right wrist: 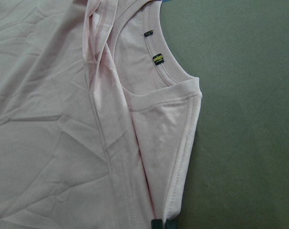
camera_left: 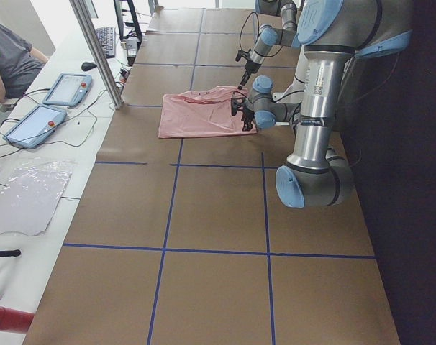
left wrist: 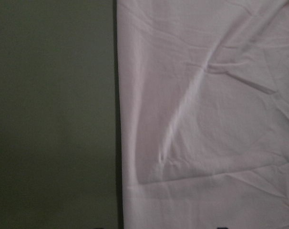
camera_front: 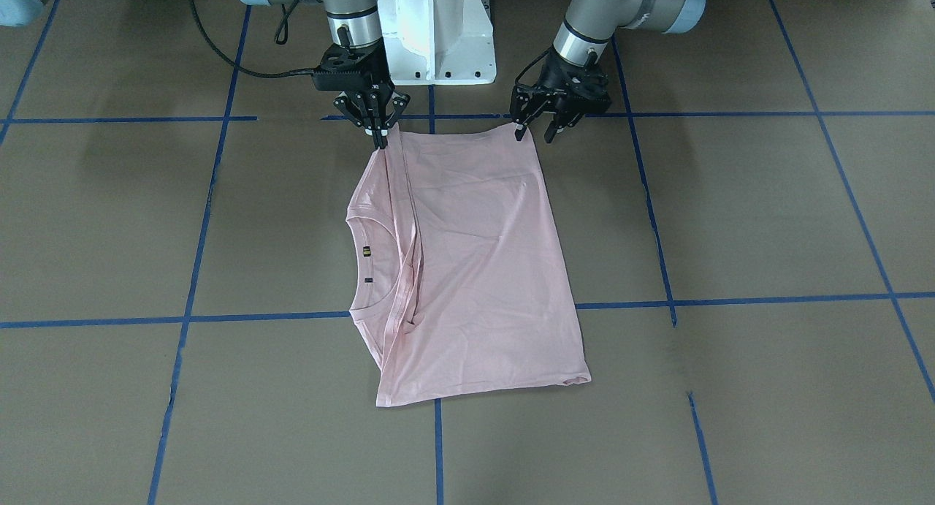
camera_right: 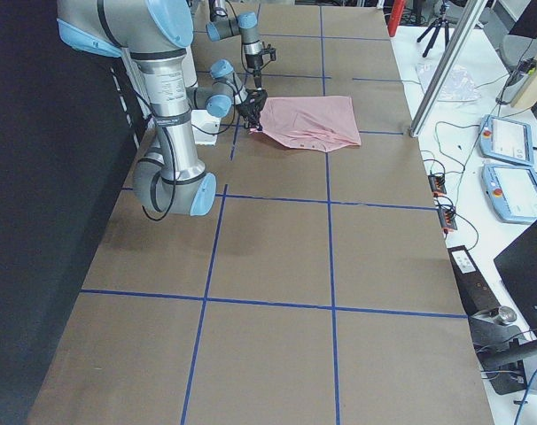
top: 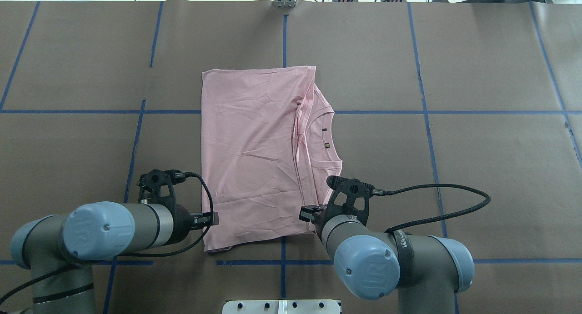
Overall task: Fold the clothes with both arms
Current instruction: 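Grasp the near corners of the folded shirt with both grippers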
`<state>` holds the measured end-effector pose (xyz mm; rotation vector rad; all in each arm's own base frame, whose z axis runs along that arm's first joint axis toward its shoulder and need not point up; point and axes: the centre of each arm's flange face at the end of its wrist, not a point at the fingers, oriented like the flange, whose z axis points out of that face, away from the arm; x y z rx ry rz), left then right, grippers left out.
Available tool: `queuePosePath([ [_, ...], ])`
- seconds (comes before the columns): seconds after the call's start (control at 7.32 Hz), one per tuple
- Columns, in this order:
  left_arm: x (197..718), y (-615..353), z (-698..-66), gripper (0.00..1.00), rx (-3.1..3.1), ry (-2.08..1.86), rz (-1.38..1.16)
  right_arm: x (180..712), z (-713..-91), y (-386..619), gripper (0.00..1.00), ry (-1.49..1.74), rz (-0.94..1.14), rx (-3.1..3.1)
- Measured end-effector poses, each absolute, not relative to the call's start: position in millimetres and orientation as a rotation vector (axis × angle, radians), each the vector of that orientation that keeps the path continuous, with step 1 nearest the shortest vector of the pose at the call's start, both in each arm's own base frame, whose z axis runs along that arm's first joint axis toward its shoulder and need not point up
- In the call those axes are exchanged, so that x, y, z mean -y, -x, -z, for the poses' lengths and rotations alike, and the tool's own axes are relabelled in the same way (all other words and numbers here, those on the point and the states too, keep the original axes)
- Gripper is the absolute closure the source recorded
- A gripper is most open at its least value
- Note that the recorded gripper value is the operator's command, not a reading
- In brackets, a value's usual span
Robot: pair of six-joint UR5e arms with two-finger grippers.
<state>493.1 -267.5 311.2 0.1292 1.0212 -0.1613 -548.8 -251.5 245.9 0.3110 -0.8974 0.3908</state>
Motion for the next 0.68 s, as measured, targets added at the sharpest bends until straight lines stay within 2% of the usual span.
queuePosePath([
  [0.41,235,-519,-310,0.44,-0.983,-0.089,0.104,252,-245,549,1.00,-0.312,-0.392,0.898],
  [0.68,230,-525,-316,0.53,-0.968,-0.082,0.096,252,-245,549,1.00,-0.312,-0.392,0.899],
])
